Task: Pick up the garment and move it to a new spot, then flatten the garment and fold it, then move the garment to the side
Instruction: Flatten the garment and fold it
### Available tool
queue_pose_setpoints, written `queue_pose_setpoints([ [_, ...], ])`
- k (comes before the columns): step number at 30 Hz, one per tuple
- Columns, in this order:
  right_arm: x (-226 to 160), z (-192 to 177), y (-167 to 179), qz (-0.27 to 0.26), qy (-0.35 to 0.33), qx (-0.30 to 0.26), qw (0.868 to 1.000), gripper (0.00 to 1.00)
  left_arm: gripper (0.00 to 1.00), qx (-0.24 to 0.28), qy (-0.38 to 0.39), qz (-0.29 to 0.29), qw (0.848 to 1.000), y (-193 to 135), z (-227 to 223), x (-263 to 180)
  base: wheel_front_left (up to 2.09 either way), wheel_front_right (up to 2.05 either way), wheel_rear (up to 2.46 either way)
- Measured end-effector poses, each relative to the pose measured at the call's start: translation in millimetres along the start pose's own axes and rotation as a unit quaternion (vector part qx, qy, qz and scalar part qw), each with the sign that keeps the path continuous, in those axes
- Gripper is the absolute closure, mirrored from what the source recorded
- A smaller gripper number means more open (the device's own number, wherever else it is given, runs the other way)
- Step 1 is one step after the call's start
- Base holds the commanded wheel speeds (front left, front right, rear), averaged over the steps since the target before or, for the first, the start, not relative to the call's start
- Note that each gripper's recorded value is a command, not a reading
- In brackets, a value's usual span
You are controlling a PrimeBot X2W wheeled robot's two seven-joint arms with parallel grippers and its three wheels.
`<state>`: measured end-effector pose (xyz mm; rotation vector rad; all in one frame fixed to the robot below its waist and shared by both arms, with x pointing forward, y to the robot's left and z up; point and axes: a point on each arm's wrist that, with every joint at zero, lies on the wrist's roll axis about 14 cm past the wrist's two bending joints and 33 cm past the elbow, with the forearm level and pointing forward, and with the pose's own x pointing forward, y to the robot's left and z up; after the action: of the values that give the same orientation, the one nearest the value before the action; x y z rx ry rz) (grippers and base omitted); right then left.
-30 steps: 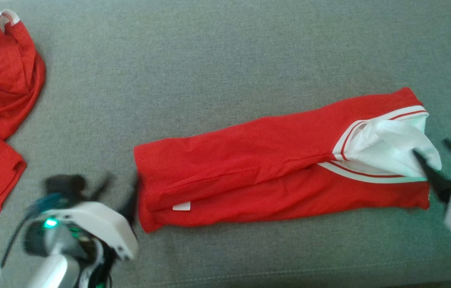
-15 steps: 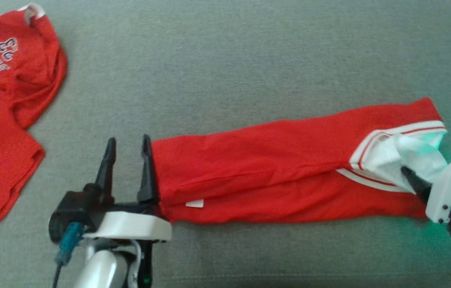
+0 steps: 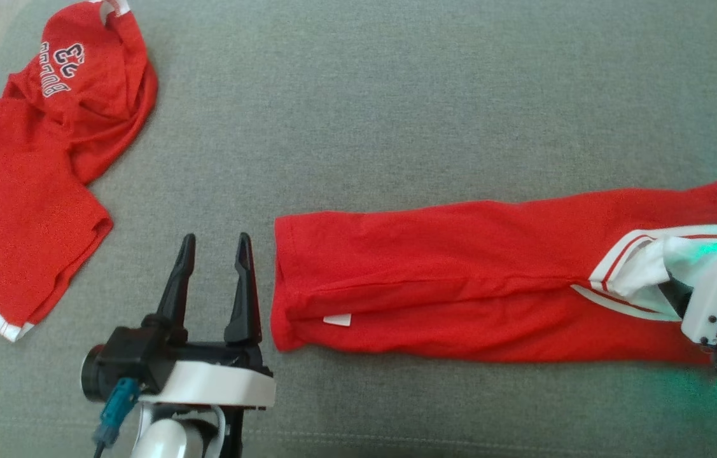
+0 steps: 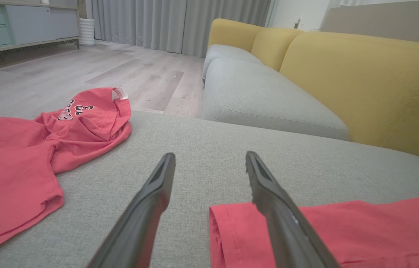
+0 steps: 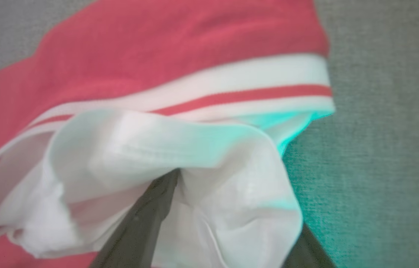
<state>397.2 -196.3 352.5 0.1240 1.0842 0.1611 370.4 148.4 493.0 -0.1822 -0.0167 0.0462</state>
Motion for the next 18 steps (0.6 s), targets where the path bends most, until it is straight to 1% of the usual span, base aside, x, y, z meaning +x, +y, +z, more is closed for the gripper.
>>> queue_pose_setpoints([
  [1,0.4,1.3,2.1,0.005,-0.005,0.003,1.0,1.0,0.0,0.001,0.001,-0.001,1.0,-0.1,-0.8,-1.0,0.0,0.0,0.0],
  [3,1.0,3.4,8.6,0.019,-0.016,0.014,1.0,1.0,0.0,0.0,0.002,-0.001,1.0,-0.1,-0.9,-2.6,0.0,0.0,0.0],
  [6,-1.6,6.7,18.2,0.044,-0.031,0.046,0.998,1.0,0.0,0.0,0.005,-0.001,1.0,-0.4,-1.9,-6.9,0.0,0.0,0.0],
  [10,-14.1,13.7,2.5,0.035,-0.057,0.082,0.994,1.0,0.0,-0.001,0.027,-0.001,1.0,-0.6,-14.3,-20.8,0.0,0.0,0.0],
  [13,-33.5,24.4,-25.9,0.007,-0.089,0.104,0.991,1.0,0.0,-0.003,0.032,-0.008,0.999,-2.3,-17.3,-29.4,0.0,0.0,0.0],
  [15,-54.0,33.4,-55.3,-0.028,-0.113,0.11,0.987,1.0,0.0,-0.007,0.036,-0.008,0.999,-2.2,-19.2,-35.3,0.0,0.0,0.0],
  [18,-95.3,43.7,-103.4,-0.088,-0.15,0.117,0.978,1.0,0.0,-0.009,0.038,-0.006,0.999,-0.6,-20.1,-44.5,0.0,0.0,0.0],
])
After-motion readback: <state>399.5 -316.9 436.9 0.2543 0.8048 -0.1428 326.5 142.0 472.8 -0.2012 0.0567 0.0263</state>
